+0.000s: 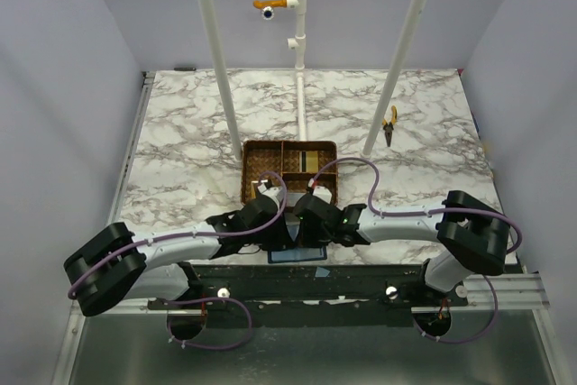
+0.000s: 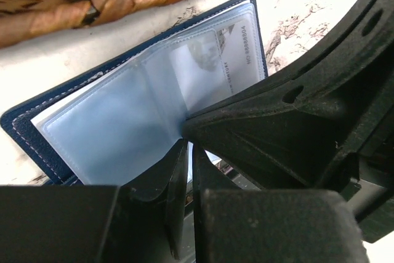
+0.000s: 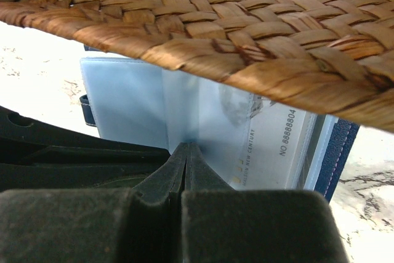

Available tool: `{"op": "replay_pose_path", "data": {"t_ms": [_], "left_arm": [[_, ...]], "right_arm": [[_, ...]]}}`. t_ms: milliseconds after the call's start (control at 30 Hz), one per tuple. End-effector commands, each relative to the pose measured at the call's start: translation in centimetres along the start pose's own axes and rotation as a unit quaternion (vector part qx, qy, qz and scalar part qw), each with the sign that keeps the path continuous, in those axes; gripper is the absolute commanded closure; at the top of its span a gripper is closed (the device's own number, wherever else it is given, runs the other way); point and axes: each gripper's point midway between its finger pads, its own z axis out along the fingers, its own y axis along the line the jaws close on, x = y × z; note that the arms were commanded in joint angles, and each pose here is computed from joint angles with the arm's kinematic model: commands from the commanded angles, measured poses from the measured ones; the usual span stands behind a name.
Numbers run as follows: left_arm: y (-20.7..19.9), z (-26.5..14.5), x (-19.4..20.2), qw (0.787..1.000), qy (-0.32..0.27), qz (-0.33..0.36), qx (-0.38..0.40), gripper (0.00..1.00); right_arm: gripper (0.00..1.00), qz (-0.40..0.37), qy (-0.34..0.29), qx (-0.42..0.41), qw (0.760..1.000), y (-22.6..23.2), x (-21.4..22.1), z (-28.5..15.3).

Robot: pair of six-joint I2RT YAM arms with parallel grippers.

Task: Take the credit cards out of the card holder
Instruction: Remove the credit card from the card holder.

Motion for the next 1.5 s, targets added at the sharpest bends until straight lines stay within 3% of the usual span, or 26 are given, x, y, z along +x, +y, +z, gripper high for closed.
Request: {"op": "replay_pose_path", "data": {"t_ms": [0,367,600,1033,1467], "left_arm": [[-0.4,0.6,-0.1,1.0,-0.001,-0.009,0.002,0.94],[3.1,1.1,1.5,0.995,0.034,-0.029,-0.09,1.0],[3.4,0.8,1.5,0.994,0.033,-0.03,-0.096,1.0],[3.3,0.6,1.4,0.995,0.028,-0.029,-0.095,1.0],[2.3,-1.1,0.1,0.996,0.0,-0.016,-0.084,1.0]], "right_arm": [[0.99,0.003,0.009,0.003,1.0,-0.5,0.8,0.0],[0.99,0.001,-0.028,0.006,1.0,0.2,-1.4,-2.4],[0.97,0.01,-0.045,0.027,0.999,-2.0,-1.8,-4.1],[0.97,0.022,-0.034,0.058,0.997,-4.4,-0.6,-3.0],[1.0,0.013,-0.025,0.003,1.0,-0.7,-1.2,-2.0]]}}
